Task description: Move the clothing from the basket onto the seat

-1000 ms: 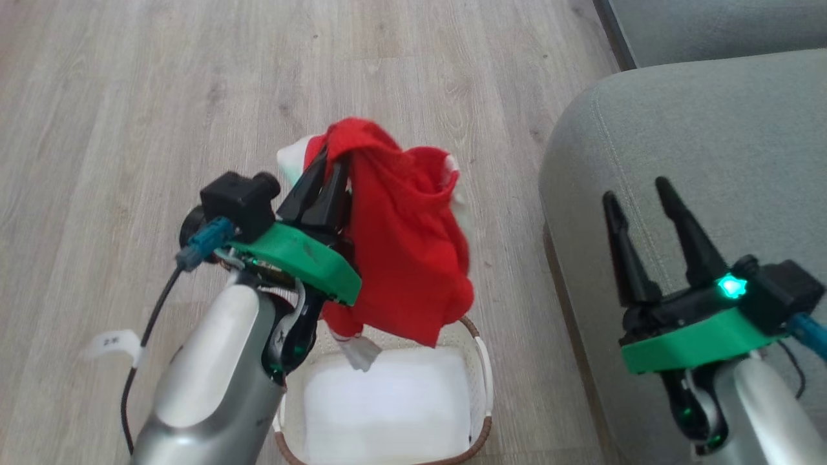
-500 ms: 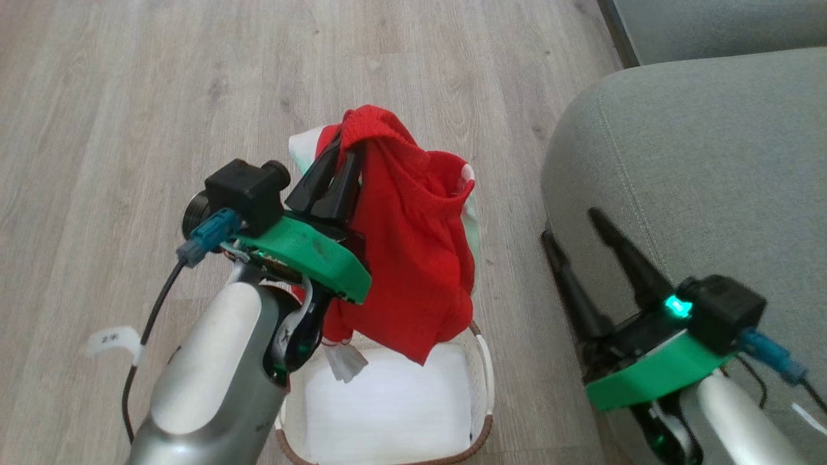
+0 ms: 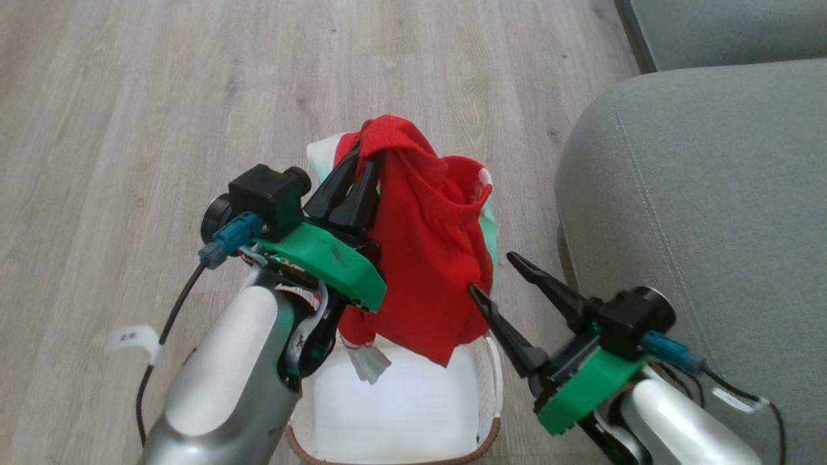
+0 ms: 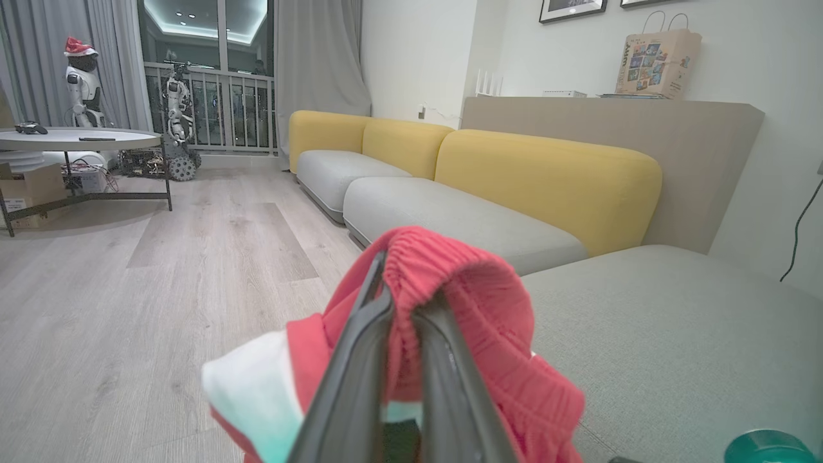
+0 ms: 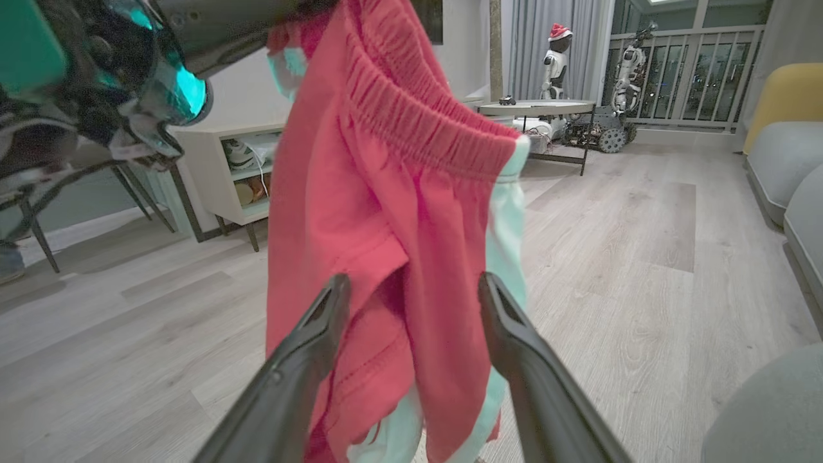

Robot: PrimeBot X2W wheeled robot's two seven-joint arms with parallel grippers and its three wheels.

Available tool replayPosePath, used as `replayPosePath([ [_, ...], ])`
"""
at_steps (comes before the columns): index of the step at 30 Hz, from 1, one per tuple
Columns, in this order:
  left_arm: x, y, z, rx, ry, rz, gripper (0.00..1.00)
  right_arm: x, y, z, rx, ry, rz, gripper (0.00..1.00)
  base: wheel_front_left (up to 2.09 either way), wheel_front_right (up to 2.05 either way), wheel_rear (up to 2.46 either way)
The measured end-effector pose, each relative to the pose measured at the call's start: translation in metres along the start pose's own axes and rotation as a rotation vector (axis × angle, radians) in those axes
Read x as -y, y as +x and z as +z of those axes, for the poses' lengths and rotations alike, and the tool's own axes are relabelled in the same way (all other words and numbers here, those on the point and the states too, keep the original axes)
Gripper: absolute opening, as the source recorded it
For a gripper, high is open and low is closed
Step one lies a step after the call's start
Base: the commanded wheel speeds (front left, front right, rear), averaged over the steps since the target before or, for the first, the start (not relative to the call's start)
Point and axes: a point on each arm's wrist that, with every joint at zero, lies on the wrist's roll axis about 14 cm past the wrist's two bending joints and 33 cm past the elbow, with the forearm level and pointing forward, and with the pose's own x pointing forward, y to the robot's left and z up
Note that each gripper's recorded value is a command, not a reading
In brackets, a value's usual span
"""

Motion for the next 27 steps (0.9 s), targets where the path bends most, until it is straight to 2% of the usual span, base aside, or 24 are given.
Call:
replayPosePath([
  [9,0.013,-0.008,0.000,-0.008,-0.013,-0.032,0.00,-0.023,0.030,-0.022,-0.085,-0.002,0.102,1.00,0.00,0.00,0.00],
  [20,0.025,-0.018,-0.006,-0.035,-0.021,-0.053,0.00,-0.030,0.057,-0.029,-0.115,-0.005,0.119,0.99,0.00,0.00,0.00],
  [21,0.025,-0.018,-0.007,-0.036,-0.023,-0.053,0.00,-0.031,0.059,-0.028,-0.112,0.001,0.120,0.68,0.00,0.00,0.00],
  [22,0.025,-0.018,-0.007,-0.038,-0.027,-0.052,0.00,-0.031,0.061,-0.028,-0.112,0.000,0.120,0.27,0.00,0.00,0.00],
  [23,0.025,-0.019,-0.008,-0.040,-0.032,-0.051,0.00,-0.031,0.062,-0.027,-0.112,-0.002,0.120,0.00,0.00,0.00,0.00],
  [27,0.023,-0.018,-0.011,-0.050,-0.039,-0.045,0.00,-0.028,0.064,-0.026,-0.107,0.000,0.114,0.00,0.00,0.00,0.00],
])
